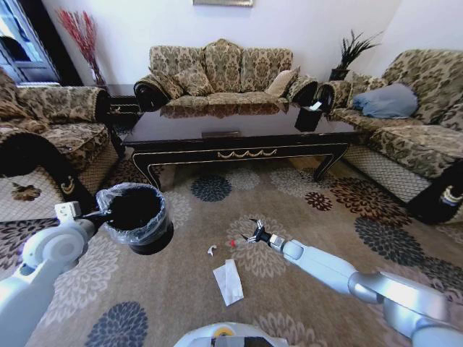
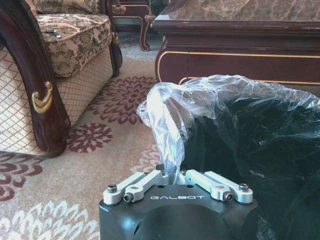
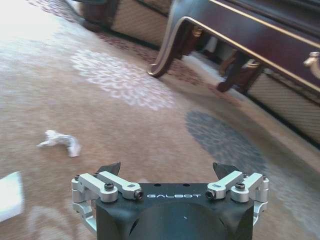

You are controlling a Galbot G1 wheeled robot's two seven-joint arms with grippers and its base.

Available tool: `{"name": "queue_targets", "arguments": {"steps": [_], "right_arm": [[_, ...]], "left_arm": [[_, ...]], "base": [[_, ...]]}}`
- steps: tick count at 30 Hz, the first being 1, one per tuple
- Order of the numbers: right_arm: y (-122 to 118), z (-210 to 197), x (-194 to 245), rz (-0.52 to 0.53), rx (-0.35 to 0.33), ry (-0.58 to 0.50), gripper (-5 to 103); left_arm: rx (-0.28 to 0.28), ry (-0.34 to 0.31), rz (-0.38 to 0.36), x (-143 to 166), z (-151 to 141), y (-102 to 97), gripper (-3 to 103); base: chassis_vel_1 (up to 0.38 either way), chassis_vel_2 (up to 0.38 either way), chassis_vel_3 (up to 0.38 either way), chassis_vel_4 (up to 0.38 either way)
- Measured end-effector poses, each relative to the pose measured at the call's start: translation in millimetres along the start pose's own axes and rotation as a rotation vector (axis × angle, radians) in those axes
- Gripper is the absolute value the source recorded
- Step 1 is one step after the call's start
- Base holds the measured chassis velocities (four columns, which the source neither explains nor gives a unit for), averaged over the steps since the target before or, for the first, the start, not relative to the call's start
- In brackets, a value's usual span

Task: Move to the front of the table and pick up the trash from the floor, then place it into the trash bin.

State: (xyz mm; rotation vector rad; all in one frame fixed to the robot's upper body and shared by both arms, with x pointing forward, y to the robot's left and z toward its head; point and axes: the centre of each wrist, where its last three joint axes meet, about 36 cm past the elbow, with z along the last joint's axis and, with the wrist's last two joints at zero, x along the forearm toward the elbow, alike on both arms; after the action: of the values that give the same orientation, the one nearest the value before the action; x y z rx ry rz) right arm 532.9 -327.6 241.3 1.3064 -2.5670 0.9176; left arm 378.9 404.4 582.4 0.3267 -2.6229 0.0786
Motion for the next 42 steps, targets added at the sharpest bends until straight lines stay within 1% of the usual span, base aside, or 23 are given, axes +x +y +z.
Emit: {"name": "queue_targets", "arguments": {"steps": [3, 4, 6, 8, 10, 13, 14, 15, 18, 19, 20, 23, 33, 37, 38, 42], "right_arm": [[-4, 6, 7, -0.081, 0.007, -0.005, 100], [-4, 6, 7, -0.081, 0.007, -0.005, 100], [-10, 16, 14, -0.133, 0.040, 0.007, 100], [-12, 19, 16, -0.144, 0.053, 0.015, 100], [-20, 28, 21, -0.165, 0.090, 0.046, 100], [-26, 34, 22, -0.145, 0.126, 0.080, 100], [-26, 34, 22, -0.145, 0.126, 0.080, 100], [-30, 36, 21, -0.107, 0.150, 0.106, 100], [-37, 39, 19, -0.079, 0.202, 0.152, 100], [-37, 39, 19, -0.079, 0.202, 0.152, 100], [-38, 41, 18, -0.073, 0.227, 0.171, 100], [-39, 44, 15, -0.072, 0.256, 0.196, 100], [-29, 51, 6, -0.101, 0.268, 0.224, 100], [-24, 50, -5, -0.107, 0.269, 0.230, 100], [-19, 48, -16, -0.103, 0.272, 0.240, 100], [-13, 46, -26, -0.101, 0.279, 0.248, 100]], "left_arm": [[-0.003, -0.002, -0.002, 0, -1, 0.3, 3], [-0.003, -0.002, -0.002, 0, -1, 0.3, 3], [-0.003, -0.001, -0.004, 1, -1, 0.8, 3], [-0.004, -0.001, -0.005, 2, -1, 0.9, 3], [-0.006, 0.002, -0.006, 4, 1, 1.1, 3], [-0.006, 0.004, -0.007, 5, 2, 1.4, 3], [-0.006, 0.004, -0.007, 5, 2, 1.4, 3], [-0.007, 0.003, -0.007, 7, 3, 1.2, 3], [-0.009, 0.004, -0.005, 10, 4, 0.7, 3], [-0.009, 0.004, -0.005, 10, 4, 0.7, 3], [-0.010, 0.005, -0.005, 11, 5, 0.5, 3], [-0.013, 0.002, -0.007, 13, 5, 0.7, 3], [-0.017, -0.001, -0.013, 15, 3, 2.4, 3], [-0.017, -0.003, -0.013, 15, 2, 2.4, 3], [-0.019, -0.005, -0.013, 15, 1, 2.8, 3], [-0.020, -0.006, -0.014, 14, -1, 3.2, 3]], "base": [[0.000, 0.000, 0.000, 0.000], [0.000, 0.000, 0.000, 0.000], [0.000, 0.000, 0.000, 0.000], [0.000, 0.000, 0.000, 0.000], [0.000, 0.000, 0.000, 0.000], [0.000, 0.000, 0.000, 0.000], [0.000, 0.000, 0.000, 0.000], [0.000, 0.000, 0.000, 0.000], [0.000, 0.000, 0.000, 0.000], [0.000, 0.000, 0.000, 0.000], [0.000, 0.000, 0.000, 0.000], [0.000, 0.000, 0.000, 0.000], [0.000, 0.000, 0.000, 0.000], [0.000, 0.000, 0.000, 0.000], [0.000, 0.000, 0.000, 0.000], [0.000, 0.000, 0.000, 0.000]]}}
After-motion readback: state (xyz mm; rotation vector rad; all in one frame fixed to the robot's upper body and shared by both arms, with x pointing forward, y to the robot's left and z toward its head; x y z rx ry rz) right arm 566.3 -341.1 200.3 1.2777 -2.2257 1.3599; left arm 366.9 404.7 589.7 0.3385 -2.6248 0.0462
